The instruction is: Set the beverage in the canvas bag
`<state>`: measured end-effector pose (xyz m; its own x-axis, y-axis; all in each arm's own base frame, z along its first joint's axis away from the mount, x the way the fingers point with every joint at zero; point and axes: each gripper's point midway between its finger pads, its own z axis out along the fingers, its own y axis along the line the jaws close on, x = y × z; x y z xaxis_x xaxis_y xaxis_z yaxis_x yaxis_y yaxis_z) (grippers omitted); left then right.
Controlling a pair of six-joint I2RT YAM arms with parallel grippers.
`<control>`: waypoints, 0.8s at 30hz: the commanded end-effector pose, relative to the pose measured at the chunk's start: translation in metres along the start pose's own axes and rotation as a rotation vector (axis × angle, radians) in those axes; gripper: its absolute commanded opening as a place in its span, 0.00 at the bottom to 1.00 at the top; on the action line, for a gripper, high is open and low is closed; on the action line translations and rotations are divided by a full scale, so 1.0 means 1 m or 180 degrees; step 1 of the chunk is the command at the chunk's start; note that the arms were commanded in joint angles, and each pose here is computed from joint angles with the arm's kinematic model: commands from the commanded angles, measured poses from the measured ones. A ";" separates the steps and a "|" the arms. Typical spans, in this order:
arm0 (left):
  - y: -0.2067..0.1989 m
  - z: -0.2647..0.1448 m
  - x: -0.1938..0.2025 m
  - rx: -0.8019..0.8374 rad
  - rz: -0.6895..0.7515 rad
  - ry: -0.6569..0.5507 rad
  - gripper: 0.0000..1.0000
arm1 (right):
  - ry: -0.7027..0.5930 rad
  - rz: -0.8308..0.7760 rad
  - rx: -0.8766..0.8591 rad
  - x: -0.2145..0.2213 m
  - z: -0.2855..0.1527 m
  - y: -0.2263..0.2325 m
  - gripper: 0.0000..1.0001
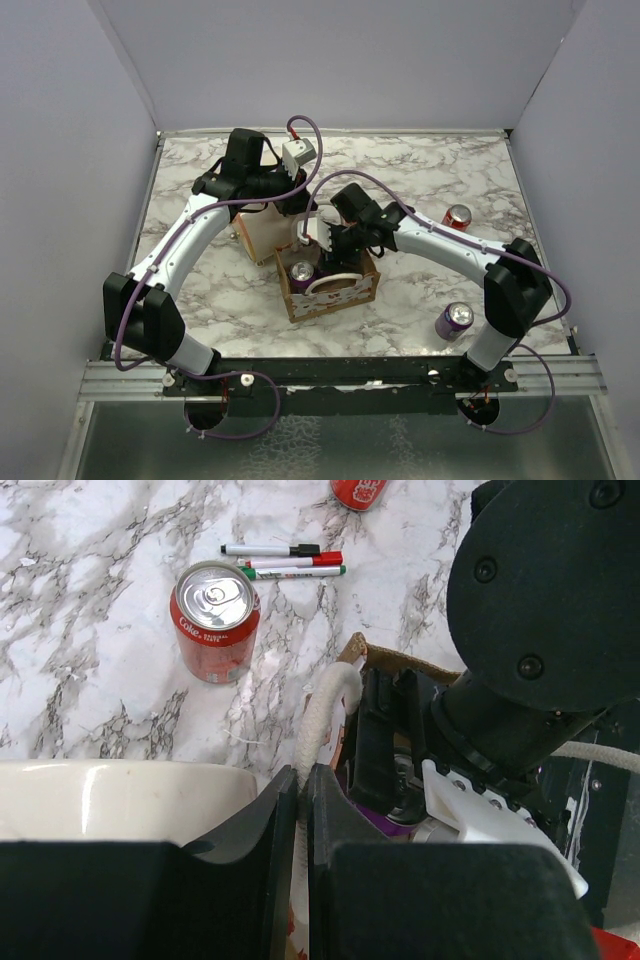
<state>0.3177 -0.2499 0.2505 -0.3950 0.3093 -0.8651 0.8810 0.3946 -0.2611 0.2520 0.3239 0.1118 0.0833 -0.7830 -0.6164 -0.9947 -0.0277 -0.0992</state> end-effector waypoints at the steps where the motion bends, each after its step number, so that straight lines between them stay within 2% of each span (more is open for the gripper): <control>1: -0.005 -0.006 -0.007 -0.0037 0.0109 -0.0072 0.00 | -0.0214 -0.0071 0.0122 -0.022 0.004 -0.010 0.27; 14: -0.006 -0.009 -0.008 -0.0062 0.0170 -0.0089 0.00 | -0.0131 -0.0009 0.0140 -0.016 0.018 -0.010 0.34; 24: -0.007 -0.011 -0.010 -0.0071 0.0218 -0.0112 0.00 | -0.0135 0.0027 0.0124 -0.013 0.029 -0.006 0.47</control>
<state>0.3150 -0.2478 0.2550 -0.3680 0.3111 -0.8762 0.8896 0.3919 -0.2345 0.2537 0.3355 0.0981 0.0532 -0.7890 -0.6121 -0.9960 0.0023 -0.0895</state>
